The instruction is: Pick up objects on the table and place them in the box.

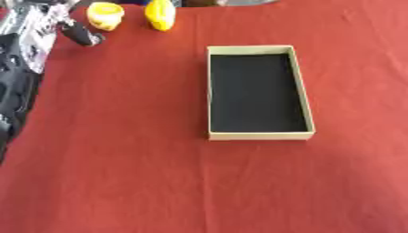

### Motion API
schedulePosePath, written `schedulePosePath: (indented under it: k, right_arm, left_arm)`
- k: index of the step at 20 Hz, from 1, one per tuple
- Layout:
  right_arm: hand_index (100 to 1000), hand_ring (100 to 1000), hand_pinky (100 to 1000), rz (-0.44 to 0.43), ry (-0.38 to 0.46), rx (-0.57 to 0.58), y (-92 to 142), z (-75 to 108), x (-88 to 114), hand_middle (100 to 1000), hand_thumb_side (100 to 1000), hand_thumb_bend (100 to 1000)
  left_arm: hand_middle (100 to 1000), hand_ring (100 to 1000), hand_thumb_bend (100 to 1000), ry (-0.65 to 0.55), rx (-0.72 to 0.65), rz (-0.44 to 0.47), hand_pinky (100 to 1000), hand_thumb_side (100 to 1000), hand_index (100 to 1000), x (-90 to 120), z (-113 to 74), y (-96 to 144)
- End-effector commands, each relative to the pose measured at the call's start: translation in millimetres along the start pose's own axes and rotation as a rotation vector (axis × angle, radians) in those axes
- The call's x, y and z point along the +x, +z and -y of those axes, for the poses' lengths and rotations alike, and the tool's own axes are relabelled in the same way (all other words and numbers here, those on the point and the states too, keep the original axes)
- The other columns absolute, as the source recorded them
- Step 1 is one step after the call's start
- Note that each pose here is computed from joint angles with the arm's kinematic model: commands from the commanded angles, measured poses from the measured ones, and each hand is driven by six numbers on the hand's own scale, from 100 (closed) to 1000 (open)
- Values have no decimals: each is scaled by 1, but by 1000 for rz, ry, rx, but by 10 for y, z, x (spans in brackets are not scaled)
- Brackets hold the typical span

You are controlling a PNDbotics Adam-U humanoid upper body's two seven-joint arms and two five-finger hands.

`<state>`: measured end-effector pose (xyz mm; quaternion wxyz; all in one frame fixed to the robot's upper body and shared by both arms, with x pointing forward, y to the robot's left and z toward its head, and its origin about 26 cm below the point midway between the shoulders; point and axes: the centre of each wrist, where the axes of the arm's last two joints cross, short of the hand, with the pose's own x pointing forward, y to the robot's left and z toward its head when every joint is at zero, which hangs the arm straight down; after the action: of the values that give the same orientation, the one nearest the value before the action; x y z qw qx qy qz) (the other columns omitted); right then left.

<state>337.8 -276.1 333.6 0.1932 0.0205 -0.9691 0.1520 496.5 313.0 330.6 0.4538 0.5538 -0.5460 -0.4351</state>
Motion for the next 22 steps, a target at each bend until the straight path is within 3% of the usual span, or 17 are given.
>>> schedulePosePath:
  k: [1,9,13,16,19,22]
  right_arm:
    - [866,968,954,32,9,7,-68,48,89,789,720,100]
    - [866,969,955,29,3,4,-76,52,90,788,725,100]
    - [866,970,956,30,-4,4,-83,44,89,789,726,100]
    - [867,970,956,28,-7,5,-81,40,83,789,725,100]
    - [866,968,956,22,-7,4,-69,44,72,789,726,100]
    - [866,966,955,18,-1,-1,-52,60,64,789,721,100]
  left_arm:
    - [818,926,410,5,62,-34,901,100,944,-39,-213,-8]
    - [771,859,332,-63,42,-89,813,100,899,-27,-156,-24]
    - [659,773,106,-109,118,-124,744,100,798,-19,-125,-26]
    - [529,676,100,-96,234,-154,681,100,665,-12,-126,-25]
    - [510,659,100,-72,334,-144,671,100,636,13,-123,-20]
    - [519,661,100,-82,383,-57,677,100,647,63,-194,16]
